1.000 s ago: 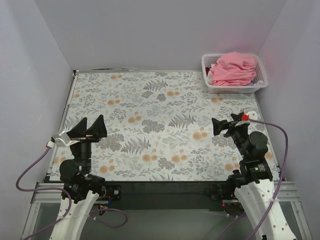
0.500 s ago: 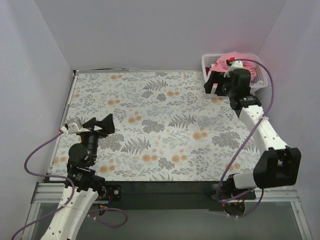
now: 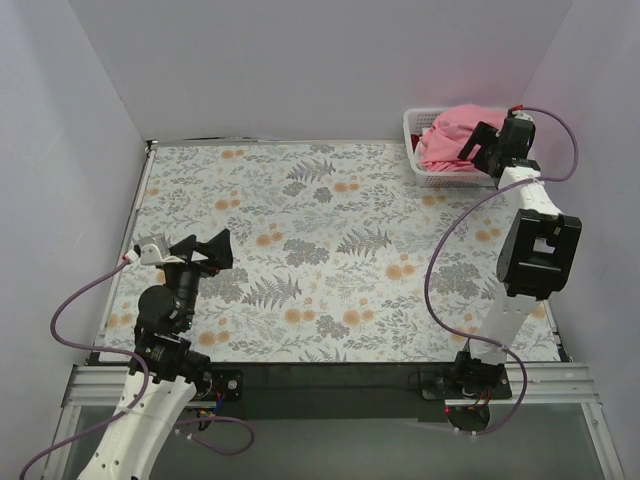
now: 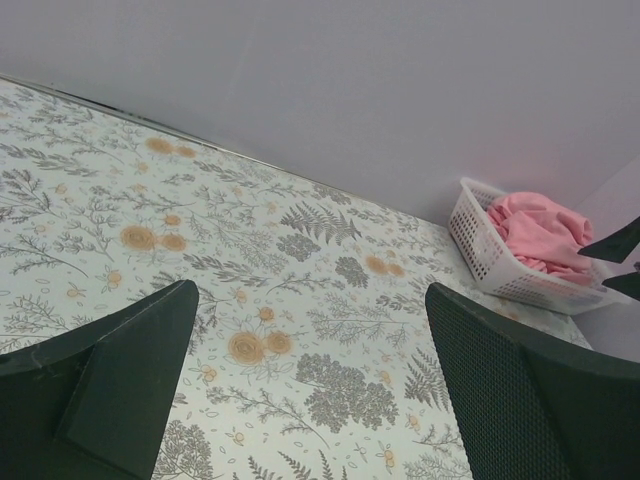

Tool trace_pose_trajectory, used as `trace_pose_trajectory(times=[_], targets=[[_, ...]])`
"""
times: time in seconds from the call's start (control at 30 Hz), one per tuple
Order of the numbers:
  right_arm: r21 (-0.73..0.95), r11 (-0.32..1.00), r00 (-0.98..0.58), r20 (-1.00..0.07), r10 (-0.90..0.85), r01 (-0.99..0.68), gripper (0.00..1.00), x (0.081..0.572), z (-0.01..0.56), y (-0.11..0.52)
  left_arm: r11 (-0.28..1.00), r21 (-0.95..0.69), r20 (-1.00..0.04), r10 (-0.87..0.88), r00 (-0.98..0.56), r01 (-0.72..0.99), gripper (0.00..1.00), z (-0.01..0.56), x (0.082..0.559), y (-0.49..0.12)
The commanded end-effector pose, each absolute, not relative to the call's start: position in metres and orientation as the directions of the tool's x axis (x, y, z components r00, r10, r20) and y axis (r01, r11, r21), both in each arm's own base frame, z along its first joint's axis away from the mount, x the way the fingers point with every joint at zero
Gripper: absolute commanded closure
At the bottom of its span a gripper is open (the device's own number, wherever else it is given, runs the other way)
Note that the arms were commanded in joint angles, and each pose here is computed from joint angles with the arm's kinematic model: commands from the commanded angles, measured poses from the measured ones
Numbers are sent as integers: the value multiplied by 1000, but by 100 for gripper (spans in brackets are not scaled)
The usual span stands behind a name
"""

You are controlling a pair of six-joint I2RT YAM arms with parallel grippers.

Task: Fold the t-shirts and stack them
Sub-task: Grab the tshirt from the pile

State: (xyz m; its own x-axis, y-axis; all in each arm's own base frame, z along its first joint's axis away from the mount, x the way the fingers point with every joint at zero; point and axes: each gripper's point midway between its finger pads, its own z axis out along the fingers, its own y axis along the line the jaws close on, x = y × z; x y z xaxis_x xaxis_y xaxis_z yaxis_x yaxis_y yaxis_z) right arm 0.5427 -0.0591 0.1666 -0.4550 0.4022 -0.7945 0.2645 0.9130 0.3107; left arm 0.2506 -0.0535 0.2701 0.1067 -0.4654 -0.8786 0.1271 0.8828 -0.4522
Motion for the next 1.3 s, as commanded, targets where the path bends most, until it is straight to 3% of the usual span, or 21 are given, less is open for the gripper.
trace_pose_trajectory(times=[0.0, 0.23, 0.27, 0.33, 0.43, 0.47, 0.53, 0.57, 0.6, 0.77, 0.83, 0.87, 1.0, 1.1, 1.27], targets=[[364, 910, -320, -854, 411, 197, 7, 589, 211, -63, 888, -435, -886, -451, 104, 147, 4, 278, 250, -57], [348, 924, -316, -869, 381, 158, 19, 624, 201, -67, 895, -424, -896, -437, 80, 141, 4, 273, 254, -60], [347, 926, -322, -868, 378, 149, 27, 627, 198, -67, 894, -425, -895, -438, 77, 143, 4, 272, 254, -60], [341, 931, -318, -875, 365, 131, 34, 631, 202, -67, 894, -424, -896, -437, 76, 147, 5, 273, 254, -61], [342, 933, -328, -874, 359, 110, 53, 631, 199, -64, 893, -422, -897, -436, 75, 153, 5, 273, 253, -63], [343, 934, -336, -872, 355, 98, 66, 631, 197, -62, 893, -422, -897, -436, 75, 153, 6, 273, 253, -63], [341, 936, -344, -872, 348, 83, 83, 629, 196, -59, 894, -421, -897, -436, 75, 156, 6, 273, 253, -63], [339, 938, -351, -872, 341, 69, 97, 626, 196, -56, 894, -421, -897, -435, 74, 156, 6, 273, 253, -63], [341, 938, -352, -872, 339, 59, 99, 625, 198, -54, 894, -420, -897, -435, 76, 157, 6, 273, 253, -63], [305, 949, -317, -895, 313, 76, 99, 614, 221, -60, 894, -418, -897, -435, 84, 162, 7, 276, 251, -63], [304, 944, -321, -888, 328, 125, 83, 609, 213, -67, 893, -419, -895, -437, 88, 167, 7, 277, 250, -63], [296, 942, -319, -887, 333, 159, 65, 607, 210, -71, 893, -419, -896, -436, 87, 166, 7, 276, 250, -63], [300, 920, -345, -860, 376, 253, 40, 599, 180, -81, 893, -417, -896, -435, 91, 168, 7, 278, 250, -63], [319, 912, -335, -856, 394, 258, 34, 605, 171, -81, 896, -413, -899, -430, 86, 163, 7, 276, 251, -63], [340, 918, -350, -851, 392, 204, 36, 618, 162, -74, 902, -405, -909, -415, 45, 149, 7, 265, 254, -65]])
